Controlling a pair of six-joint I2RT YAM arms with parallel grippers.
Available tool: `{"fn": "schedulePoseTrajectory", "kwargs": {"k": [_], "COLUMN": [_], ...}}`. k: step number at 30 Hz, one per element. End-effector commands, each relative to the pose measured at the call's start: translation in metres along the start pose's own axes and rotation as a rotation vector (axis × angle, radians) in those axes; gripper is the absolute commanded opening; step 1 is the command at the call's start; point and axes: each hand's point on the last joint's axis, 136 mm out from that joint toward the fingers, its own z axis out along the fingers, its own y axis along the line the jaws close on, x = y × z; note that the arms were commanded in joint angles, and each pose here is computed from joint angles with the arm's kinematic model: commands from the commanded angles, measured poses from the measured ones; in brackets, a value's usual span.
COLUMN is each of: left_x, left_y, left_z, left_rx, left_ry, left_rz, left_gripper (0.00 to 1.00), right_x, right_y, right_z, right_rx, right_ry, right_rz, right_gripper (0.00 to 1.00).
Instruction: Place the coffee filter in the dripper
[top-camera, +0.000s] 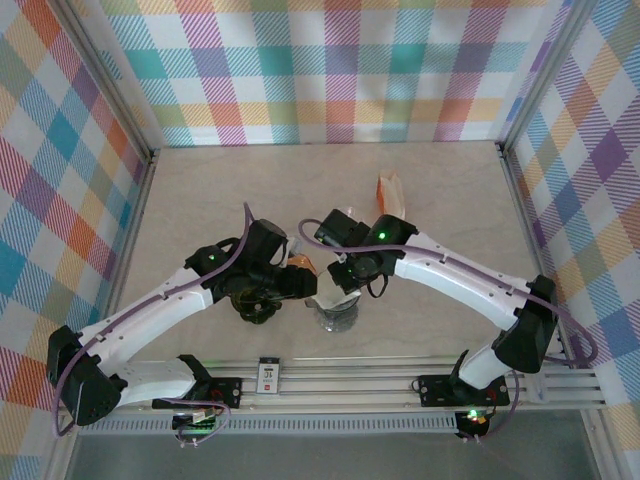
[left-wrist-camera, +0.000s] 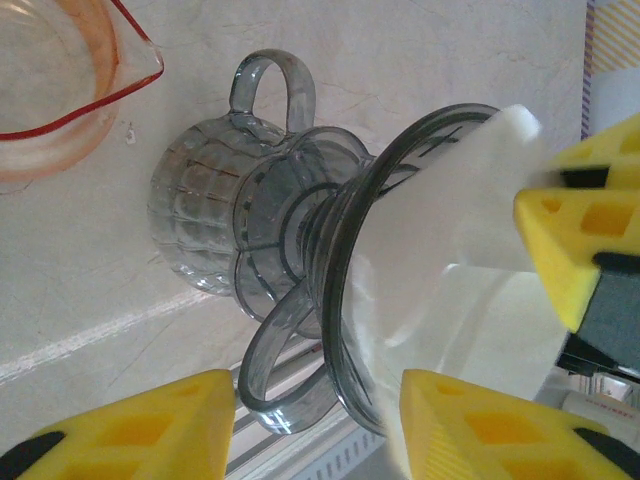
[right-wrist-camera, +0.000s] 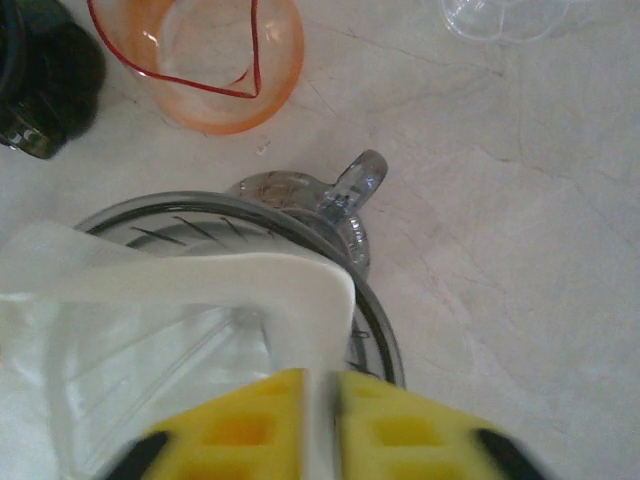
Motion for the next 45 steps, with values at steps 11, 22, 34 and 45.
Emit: {"fn": "schedulePoseTrajectory", "kwargs": {"k": [11,22,34,45], "left_x": [0.006,0.007,0.007,0.006], "left_y": [0.0,0.004,0.006,0.005], "left_z": [0.006,0.009,0.009,0.012], "left_rx": [0.004,-0.008,-0.014,-0.009], "left_ry": [0.02,0.024,0.022,0.025], "left_rz": [0.002,-0.002,-0.005,-0.007], "left_gripper": [0.45,0.45,0.45,0.45], "right_x": [0.014,0.027,0.012,0.027], "right_y": [-0.01,-0.011,-0.011,-0.015], "right_z": [0.004,0.011,0.028,0.058], "right_rx": [0.034,0.013,0.036,0.063], "right_ry": [-0.011,-0.017,0.0,0.046], "right_rz": [0.062,0.08,0.083,0.09], "right_gripper": [0.73,0.76,0.86,0.86]}}
